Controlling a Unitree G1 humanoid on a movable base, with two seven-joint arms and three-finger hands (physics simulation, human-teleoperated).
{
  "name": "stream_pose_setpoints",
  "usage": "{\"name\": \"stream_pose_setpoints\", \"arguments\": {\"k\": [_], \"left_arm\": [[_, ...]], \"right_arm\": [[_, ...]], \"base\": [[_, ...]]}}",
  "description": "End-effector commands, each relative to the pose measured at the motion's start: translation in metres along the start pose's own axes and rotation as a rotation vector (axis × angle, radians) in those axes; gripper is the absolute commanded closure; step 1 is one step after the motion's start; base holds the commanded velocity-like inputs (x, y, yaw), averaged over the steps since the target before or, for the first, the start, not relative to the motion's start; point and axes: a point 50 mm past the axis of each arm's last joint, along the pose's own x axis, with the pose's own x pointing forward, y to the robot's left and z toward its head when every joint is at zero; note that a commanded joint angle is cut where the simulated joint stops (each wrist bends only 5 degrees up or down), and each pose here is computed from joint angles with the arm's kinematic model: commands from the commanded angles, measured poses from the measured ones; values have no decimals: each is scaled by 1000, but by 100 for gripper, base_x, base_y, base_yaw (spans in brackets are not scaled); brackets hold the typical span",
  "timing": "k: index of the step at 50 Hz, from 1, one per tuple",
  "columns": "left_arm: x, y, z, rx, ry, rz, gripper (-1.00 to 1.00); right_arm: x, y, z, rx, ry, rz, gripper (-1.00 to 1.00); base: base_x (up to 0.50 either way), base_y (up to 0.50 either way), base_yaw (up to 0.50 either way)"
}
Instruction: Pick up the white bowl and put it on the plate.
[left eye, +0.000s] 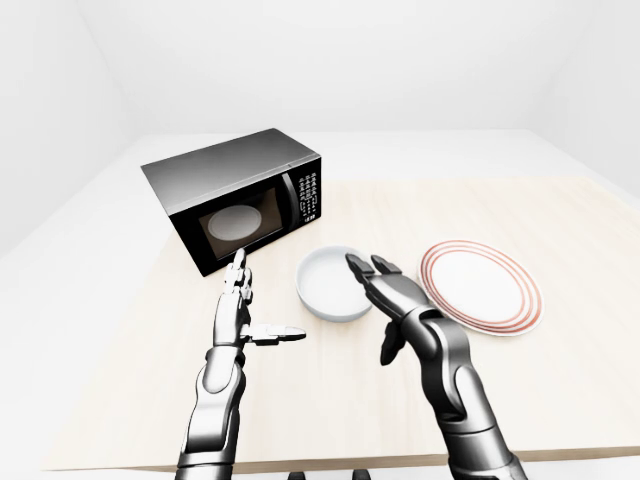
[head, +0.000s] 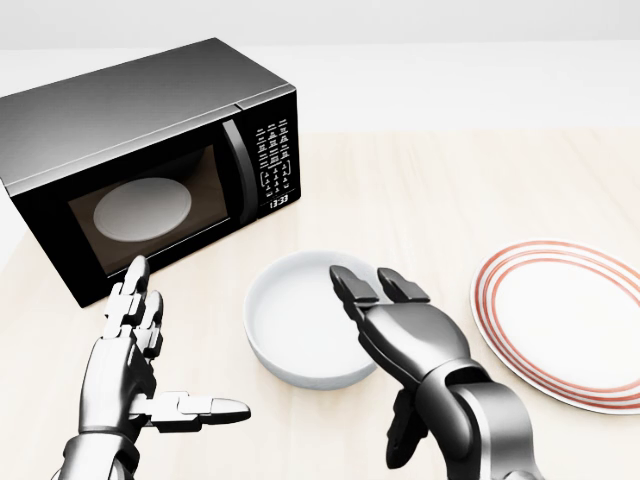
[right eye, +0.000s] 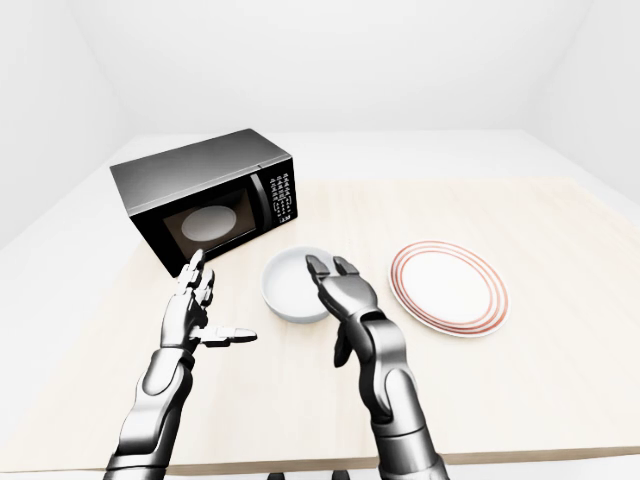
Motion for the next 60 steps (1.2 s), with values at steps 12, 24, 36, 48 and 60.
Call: {"name": "stream_pose_setpoints", "arguments": {"k": [12, 24, 36, 48, 60], "left_arm": [[0, 0, 0, 0, 0, 0, -100], [0, 0, 0, 0, 0, 0, -100], [0, 0, 0, 0, 0, 0, -100], [1, 0, 0, -4, 2, 3, -100], [1, 0, 0, -5, 3, 3, -100]], "right_arm": [[18, 17, 7, -1, -12, 81, -100], [27, 25, 7, 1, -5, 97, -100], [35, 32, 2, 12, 9, 107, -100], [41, 37, 1, 7, 17, 117, -100], [44, 43, 1, 3, 19, 129, -100]], "base": [[0, 0, 0], [0, 0, 0], [0, 0, 0], [0, 0, 0], [0, 0, 0]]}}
